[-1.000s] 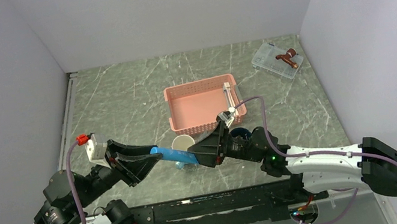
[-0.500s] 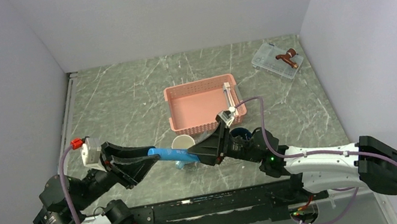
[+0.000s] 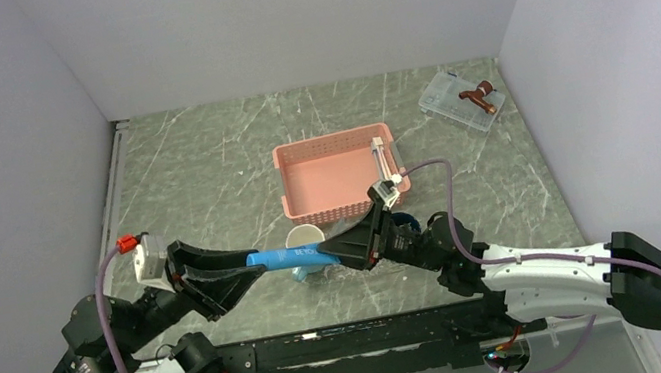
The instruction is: Prepare toiletry sets of a toothbrush and toothpaste on the tray
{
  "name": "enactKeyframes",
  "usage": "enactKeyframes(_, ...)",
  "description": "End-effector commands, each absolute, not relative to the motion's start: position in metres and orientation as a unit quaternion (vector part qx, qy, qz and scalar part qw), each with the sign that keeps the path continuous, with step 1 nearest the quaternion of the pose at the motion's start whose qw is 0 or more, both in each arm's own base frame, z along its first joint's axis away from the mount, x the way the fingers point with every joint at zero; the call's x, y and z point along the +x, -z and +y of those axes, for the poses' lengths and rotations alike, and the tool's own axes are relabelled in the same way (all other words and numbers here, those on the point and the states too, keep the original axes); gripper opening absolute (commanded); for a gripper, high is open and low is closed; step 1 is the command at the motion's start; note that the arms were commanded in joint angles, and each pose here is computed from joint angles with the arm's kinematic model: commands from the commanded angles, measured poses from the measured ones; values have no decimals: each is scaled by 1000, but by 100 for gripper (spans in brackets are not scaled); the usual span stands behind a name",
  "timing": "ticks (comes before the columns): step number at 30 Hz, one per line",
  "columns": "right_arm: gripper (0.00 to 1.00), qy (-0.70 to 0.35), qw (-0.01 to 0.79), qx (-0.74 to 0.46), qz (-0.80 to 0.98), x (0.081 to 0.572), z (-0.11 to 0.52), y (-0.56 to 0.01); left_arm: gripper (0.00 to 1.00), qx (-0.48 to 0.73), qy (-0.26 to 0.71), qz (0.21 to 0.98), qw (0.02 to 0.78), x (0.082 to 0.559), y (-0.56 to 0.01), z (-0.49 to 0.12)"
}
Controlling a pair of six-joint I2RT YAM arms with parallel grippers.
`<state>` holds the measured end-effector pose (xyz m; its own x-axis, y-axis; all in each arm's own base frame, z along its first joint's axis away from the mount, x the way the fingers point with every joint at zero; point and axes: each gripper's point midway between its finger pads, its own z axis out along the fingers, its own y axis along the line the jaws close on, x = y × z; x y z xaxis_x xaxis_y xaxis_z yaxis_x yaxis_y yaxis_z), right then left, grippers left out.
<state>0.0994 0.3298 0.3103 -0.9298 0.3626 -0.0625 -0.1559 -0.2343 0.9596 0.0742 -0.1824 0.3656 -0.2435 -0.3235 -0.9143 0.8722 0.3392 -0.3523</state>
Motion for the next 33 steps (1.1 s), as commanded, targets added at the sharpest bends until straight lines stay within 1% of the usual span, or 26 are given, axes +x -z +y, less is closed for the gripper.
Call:
enactKeyframes(1,26,-820,187,50,538,87,319,-363,0,262,508,629,527,72,-327,-190)
enactKeyframes(11,15,-823,204,15,530,81,323,-387,0,265,492,651,514,75,-311,-192)
enactKeyframes(13,9,-822,203,9,533,80,324,-387,0,267,488,653,513,76,-310,-191)
enactKeyframes(15,0,-820,203,2,535,78,324,-387,0,266,483,656,515,78,-310,-191)
enactKeyframes(20,0,-809,202,-16,552,74,327,-380,0,264,472,658,523,82,-315,-188)
enactKeyframes(21,0,-803,205,-19,559,74,327,-377,4,263,467,662,524,83,-315,-187)
enactKeyframes(23,0,-783,221,-24,581,76,327,-371,18,262,460,663,530,84,-318,-184)
enactKeyframes(25,0,-758,241,-28,606,80,324,-365,38,261,455,662,536,85,-321,-181)
enactKeyframes(27,0,-738,269,-31,618,83,316,-367,61,260,449,661,542,86,-322,-177)
enactKeyframes(29,0,-707,298,-31,641,90,308,-365,71,257,442,661,549,88,-324,-174)
enactKeyframes(33,0,-622,347,-41,701,103,291,-350,86,254,430,664,556,90,-325,-169)
